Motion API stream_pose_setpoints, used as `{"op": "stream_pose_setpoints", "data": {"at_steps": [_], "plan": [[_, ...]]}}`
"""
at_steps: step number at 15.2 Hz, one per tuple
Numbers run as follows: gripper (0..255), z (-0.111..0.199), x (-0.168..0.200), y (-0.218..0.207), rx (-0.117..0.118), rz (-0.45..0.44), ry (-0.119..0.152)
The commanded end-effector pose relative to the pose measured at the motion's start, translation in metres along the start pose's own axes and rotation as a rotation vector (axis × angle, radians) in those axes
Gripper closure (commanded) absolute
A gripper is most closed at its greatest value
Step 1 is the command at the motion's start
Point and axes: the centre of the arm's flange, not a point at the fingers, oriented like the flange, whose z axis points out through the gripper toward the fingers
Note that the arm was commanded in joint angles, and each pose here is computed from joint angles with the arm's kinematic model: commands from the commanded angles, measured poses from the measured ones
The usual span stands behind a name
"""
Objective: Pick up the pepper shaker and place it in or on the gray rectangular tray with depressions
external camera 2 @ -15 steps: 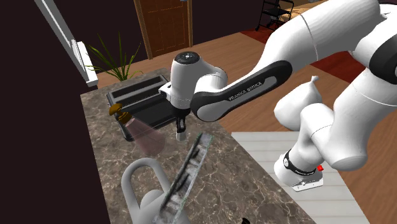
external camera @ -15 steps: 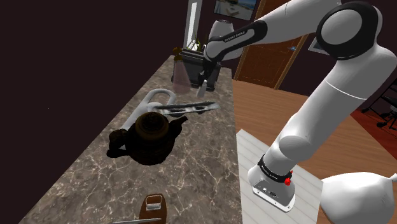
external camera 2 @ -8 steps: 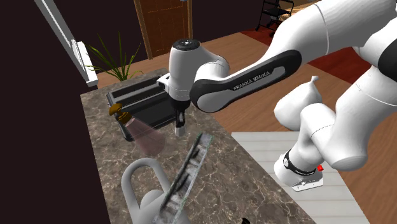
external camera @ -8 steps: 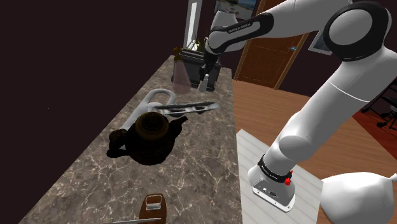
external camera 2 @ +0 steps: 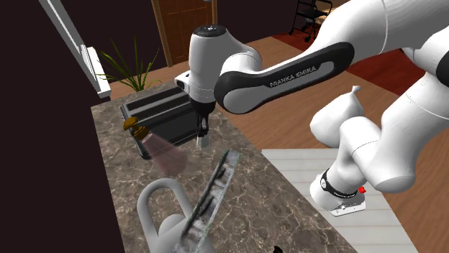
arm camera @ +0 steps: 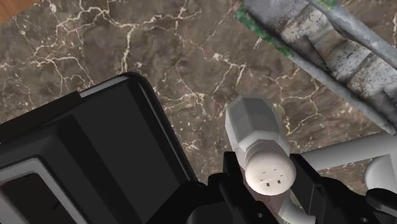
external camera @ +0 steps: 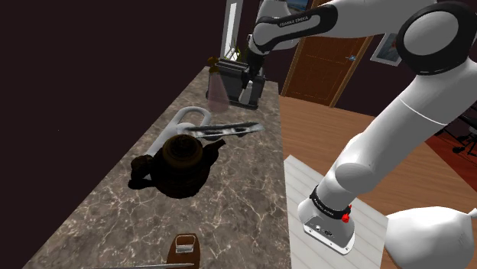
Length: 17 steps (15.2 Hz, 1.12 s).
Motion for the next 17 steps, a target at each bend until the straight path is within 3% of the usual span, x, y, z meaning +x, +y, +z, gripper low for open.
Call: {"op": "stream_pose_setpoints", "data": {"at_steps": [1,14,17], "plan": [[255,-0.009,0.001,0.001,0.0,0.0,0.0],[255,-0.062,0.0,-0.166,0.0,0.0,0.0],[255,-0.046,-0.003,-0.167,0.0,0.0,0.0]]}}
